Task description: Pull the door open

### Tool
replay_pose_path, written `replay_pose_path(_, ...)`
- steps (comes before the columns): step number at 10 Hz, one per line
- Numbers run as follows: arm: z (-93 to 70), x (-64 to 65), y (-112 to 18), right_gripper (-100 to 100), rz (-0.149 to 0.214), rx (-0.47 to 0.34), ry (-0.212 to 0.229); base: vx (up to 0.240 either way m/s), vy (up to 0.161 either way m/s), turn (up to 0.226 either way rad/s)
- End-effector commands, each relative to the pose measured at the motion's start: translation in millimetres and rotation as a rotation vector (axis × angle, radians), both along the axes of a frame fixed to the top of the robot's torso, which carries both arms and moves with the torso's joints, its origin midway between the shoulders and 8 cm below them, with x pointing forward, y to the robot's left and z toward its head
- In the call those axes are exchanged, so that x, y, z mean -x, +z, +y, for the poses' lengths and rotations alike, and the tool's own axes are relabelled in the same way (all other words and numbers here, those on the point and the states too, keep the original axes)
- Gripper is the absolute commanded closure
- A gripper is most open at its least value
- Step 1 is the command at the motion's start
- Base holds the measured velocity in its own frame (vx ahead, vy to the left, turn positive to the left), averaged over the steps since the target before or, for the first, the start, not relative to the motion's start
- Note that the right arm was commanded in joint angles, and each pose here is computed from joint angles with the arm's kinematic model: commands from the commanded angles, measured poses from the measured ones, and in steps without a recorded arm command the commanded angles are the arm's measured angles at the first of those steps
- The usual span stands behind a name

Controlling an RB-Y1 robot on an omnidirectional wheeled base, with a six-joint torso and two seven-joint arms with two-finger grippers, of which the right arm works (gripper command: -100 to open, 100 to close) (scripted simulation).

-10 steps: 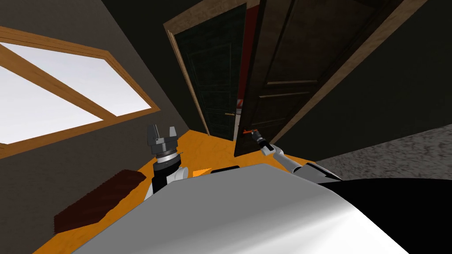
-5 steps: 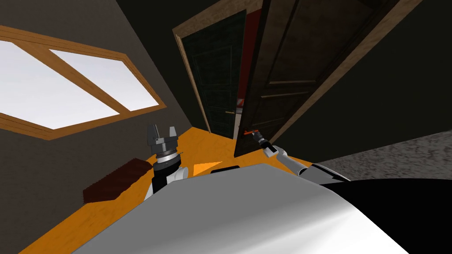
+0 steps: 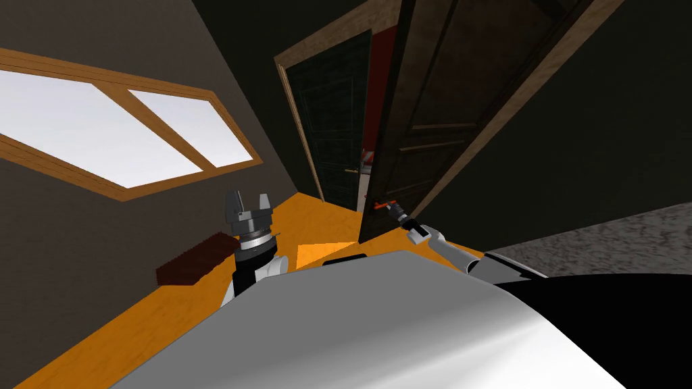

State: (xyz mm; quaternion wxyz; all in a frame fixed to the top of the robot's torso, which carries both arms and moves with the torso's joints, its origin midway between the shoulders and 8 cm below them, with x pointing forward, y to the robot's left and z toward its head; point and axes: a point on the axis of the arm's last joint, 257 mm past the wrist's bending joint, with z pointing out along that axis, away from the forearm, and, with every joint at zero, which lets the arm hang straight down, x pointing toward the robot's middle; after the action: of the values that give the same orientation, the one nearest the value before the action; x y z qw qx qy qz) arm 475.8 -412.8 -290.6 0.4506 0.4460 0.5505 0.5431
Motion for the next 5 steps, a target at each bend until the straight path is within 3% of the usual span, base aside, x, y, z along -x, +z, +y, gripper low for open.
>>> replay_pose_path(1,10.4,6.5,-2.0,100,-0.001,-0.012,0.033,-0.139,-0.084,0.095)
replay_pose_path(2,1.2,1.7,0.9,100,-0.002,-0.002,0.011,-0.058,-0.044,0.013)
replay_pose_path(5,0.0,14.8,-1.0,100,-0.001,-0.004,0.040,-0.175,-0.089,0.164)
